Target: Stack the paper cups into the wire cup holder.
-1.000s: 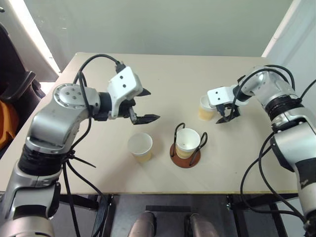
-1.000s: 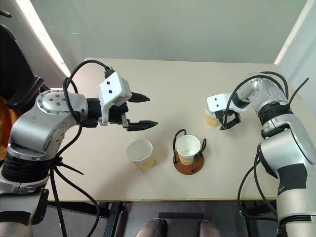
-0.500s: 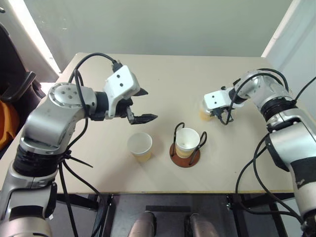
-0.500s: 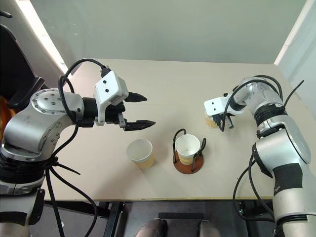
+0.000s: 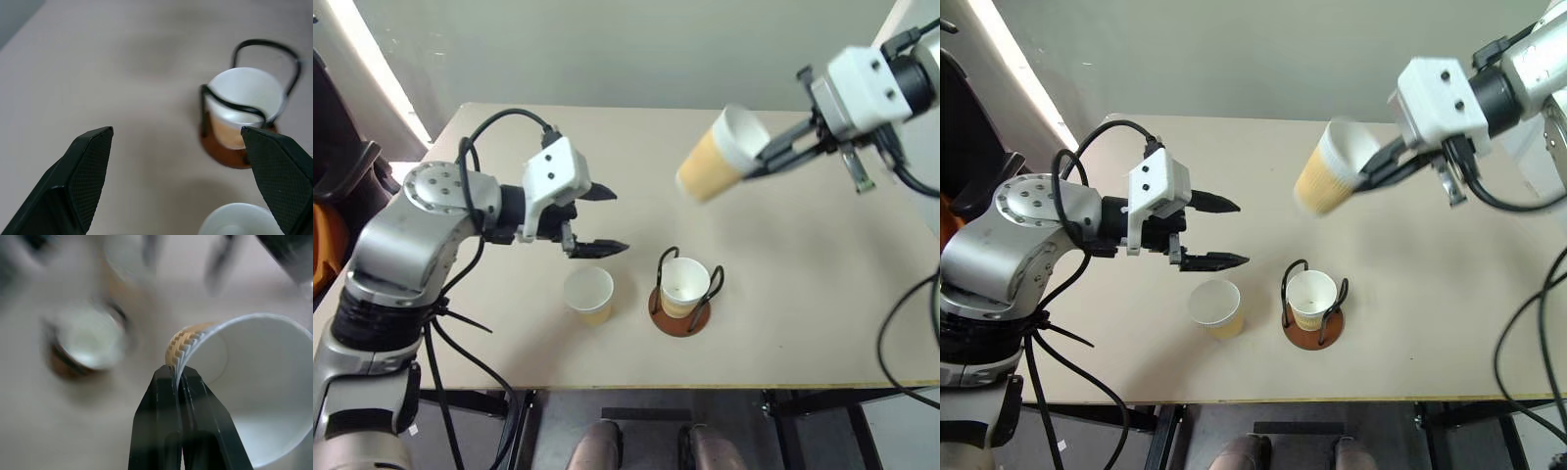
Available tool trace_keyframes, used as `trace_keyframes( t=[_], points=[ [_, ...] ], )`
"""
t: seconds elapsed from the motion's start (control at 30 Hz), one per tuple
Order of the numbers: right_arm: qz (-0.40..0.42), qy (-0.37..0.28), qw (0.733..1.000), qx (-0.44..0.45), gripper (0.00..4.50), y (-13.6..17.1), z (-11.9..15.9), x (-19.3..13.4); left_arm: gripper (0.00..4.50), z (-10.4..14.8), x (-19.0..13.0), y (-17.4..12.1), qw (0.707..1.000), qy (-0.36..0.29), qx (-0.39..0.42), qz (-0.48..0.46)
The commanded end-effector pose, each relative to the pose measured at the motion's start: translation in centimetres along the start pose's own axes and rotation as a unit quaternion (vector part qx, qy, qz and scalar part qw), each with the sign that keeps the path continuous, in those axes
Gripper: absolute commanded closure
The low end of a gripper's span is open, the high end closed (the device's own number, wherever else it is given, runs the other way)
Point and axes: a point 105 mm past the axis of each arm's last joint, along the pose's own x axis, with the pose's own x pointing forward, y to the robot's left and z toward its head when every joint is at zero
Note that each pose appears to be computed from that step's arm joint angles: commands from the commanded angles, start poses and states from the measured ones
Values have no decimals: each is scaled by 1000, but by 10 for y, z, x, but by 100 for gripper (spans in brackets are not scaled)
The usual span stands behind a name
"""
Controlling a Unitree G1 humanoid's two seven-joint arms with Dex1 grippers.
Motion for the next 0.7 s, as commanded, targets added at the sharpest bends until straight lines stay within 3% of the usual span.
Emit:
trace_keyframes(
  t=[0.03,0.27,0.7],
  points=[
    [40,-4,999,-1,445,11,1,13,0,19,-18,-14,998,-32,36,-41],
    [63,35,997,-12,445,15,-17,30,0,-4,-31,-31,996,12,20,-91],
    [63,55,996,-36,445,7,-26,44,0,-14,-30,-28,997,35,19,-68]
  ],
)
